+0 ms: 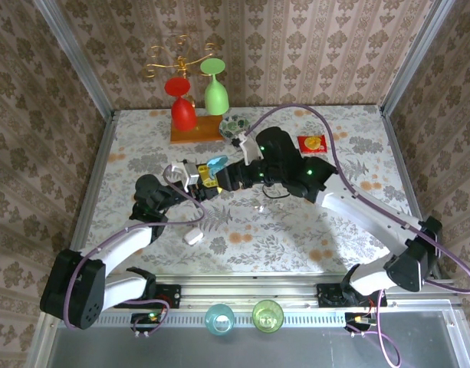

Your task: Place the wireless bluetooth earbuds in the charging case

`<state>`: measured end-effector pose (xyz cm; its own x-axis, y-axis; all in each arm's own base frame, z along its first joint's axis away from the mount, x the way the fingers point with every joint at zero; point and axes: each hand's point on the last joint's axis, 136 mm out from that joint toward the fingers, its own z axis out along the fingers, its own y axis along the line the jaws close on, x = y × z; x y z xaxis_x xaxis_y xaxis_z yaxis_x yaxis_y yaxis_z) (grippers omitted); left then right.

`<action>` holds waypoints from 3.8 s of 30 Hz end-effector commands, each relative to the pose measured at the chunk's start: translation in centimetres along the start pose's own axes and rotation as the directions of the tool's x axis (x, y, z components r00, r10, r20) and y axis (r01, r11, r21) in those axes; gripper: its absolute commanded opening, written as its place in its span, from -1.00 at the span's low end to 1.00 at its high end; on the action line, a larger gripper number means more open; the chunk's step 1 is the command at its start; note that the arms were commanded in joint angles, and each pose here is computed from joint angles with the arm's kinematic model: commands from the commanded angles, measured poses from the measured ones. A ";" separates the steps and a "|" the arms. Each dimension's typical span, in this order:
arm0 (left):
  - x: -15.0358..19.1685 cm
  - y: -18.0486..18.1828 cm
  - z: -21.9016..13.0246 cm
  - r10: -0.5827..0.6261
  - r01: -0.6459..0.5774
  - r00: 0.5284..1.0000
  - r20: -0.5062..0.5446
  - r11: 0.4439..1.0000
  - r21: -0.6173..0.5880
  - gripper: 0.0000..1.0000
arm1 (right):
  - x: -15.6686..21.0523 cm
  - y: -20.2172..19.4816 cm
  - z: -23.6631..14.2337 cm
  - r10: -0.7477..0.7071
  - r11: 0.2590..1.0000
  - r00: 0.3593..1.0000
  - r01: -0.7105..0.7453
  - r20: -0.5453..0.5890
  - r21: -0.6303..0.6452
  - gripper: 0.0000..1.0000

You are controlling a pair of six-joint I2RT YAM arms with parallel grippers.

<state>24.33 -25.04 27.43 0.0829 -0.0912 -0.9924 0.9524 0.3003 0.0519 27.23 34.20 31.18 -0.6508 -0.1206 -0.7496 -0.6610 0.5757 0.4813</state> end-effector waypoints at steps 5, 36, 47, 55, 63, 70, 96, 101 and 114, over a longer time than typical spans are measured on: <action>-1.1 -0.5 -0.4 0.077 -0.078 0.996 0.039 0.997 0.010 -0.46 | -2.4 -2.3 -3.6 0.012 0.996 0.983 -0.028 0.185 0.080 0.27; -0.9 -1.7 0.2 0.051 -0.054 0.998 0.037 0.992 0.110 -0.47 | -1.4 -4.9 1.5 0.355 0.914 0.933 -0.359 -0.057 -0.188 0.45; -1.9 -0.9 0.3 0.077 -0.081 0.994 0.072 0.994 0.066 -0.47 | -0.8 -4.3 0.6 0.436 0.856 0.898 -0.431 -0.047 -0.284 0.57; -2.9 0.2 0.0 0.120 -0.118 0.987 0.110 0.993 -0.025 -0.47 | -0.5 -1.9 1.0 0.539 0.678 0.824 -0.548 -0.175 -0.491 0.40; -2.7 0.9 0.1 0.123 -0.117 0.987 0.100 0.991 -0.058 -0.47 | -0.2 -1.6 1.8 0.579 0.589 0.785 -0.591 -0.222 -0.551 -0.13; -2.5 0.6 0.1 0.116 -0.112 0.988 0.099 0.993 -0.044 -0.45 | -0.3 -2.0 2.5 0.603 0.561 0.762 -0.616 -0.237 -0.553 -0.50; 3.2 3.0 -2.0 0.092 -0.114 0.991 -0.100 0.963 -0.246 1.00 | 3.5 -16.4 5.8 0.680 0.730 0.733 -0.676 0.010 -0.102 -0.61; 7.3 1.9 -1.5 0.081 -0.140 0.965 -0.251 0.964 -0.228 1.00 | 5.3 -22.0 8.4 0.666 0.738 0.744 -0.668 0.059 0.097 -0.61; 12.0 0.2 -0.7 0.028 -0.091 0.915 -0.403 0.986 -0.137 1.00 | 8.8 -30.5 13.3 0.664 0.684 0.744 -0.644 0.073 0.342 -0.59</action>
<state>25.17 -24.98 14.86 -0.0437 0.2967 -0.9540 0.8847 0.4550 0.1010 45.70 27.53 4.93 -0.9053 0.3483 -0.2431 0.0785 0.6997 0.7101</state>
